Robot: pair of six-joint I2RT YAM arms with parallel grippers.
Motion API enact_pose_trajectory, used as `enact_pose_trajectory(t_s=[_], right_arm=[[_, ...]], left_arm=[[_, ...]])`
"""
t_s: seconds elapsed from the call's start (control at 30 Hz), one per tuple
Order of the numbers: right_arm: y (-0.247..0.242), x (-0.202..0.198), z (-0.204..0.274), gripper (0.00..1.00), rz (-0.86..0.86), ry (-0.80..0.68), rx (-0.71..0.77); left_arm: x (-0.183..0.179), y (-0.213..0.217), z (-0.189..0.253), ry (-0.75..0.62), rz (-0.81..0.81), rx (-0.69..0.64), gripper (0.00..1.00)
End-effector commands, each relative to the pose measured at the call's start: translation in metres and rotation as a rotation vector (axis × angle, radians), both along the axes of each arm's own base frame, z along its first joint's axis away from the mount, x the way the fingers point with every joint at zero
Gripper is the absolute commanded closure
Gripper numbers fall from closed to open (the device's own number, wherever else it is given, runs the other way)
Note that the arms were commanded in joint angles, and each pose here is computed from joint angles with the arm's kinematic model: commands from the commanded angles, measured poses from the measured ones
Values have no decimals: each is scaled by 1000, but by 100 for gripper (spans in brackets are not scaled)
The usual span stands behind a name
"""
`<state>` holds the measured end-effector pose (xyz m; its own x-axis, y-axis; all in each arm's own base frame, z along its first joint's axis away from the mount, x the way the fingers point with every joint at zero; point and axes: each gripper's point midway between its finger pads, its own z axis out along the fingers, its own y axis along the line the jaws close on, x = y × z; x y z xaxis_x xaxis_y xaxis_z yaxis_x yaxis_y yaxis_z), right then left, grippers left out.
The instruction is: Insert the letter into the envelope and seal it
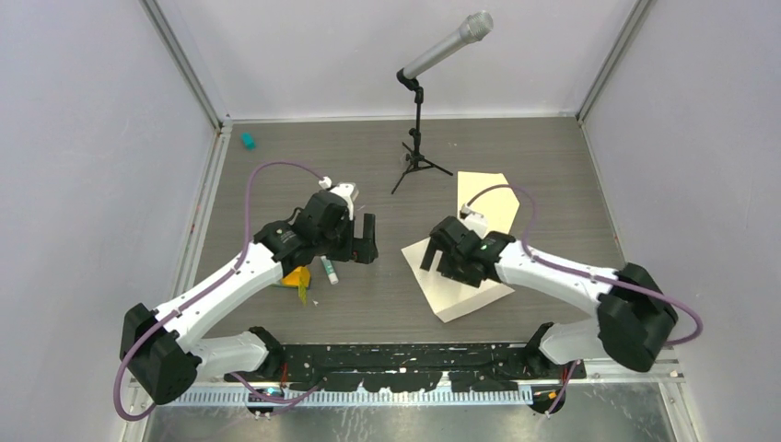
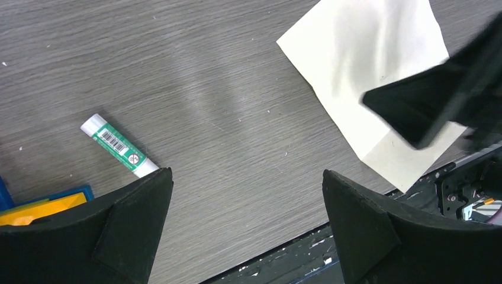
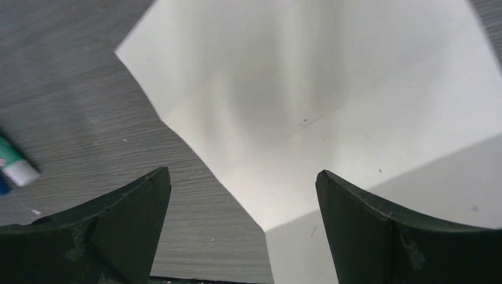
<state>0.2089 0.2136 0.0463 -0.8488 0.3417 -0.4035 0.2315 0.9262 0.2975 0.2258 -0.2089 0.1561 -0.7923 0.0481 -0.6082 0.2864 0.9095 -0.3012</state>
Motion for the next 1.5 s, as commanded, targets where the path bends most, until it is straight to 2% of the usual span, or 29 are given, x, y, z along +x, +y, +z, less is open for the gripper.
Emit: enact_pose_trajectory(t_s=[0.0,0.13,0.27,0.43,0.63,0.8,0.9,0.97,1.03,1.13,1.23,1.3,1.47], right_arm=[[-43,9,86,3,-145,-147,-70],[-87,-15,111,3,-307,-163,-74],[-120,-47,91,10,-474,-120,-26],[-133,-57,73,12,-583,-124,35],[-126,-58,38,20,-603,-64,16],[-115,-46,16,24,-597,-72,11],[-107,-39,3,30,-587,-85,41],[-105,-36,-5,37,-587,-93,51],[-105,-33,-11,49,-587,-105,50],[-107,-28,-4,78,-569,-131,35],[-102,-16,24,95,-508,-203,47],[-92,-4,52,99,-421,-275,73],[-52,17,126,99,-144,-429,153]], left_arm=[[7,-6,9,-29,20,-59,0],[7,-5,11,-29,20,-68,0],[7,-3,13,-31,18,-80,0],[8,-3,16,-21,9,-102,0],[8,-1,16,-19,13,-105,0],[8,0,15,-15,20,-113,0],[8,0,16,-15,11,-111,0],[8,1,17,-14,4,-107,0],[7,0,18,-15,-5,-107,0],[3,-3,23,-21,-40,-122,0],[-1,-11,32,-39,-103,-163,0],[-4,-21,41,-52,-160,-207,0],[-10,-42,69,-74,-267,-308,0]])
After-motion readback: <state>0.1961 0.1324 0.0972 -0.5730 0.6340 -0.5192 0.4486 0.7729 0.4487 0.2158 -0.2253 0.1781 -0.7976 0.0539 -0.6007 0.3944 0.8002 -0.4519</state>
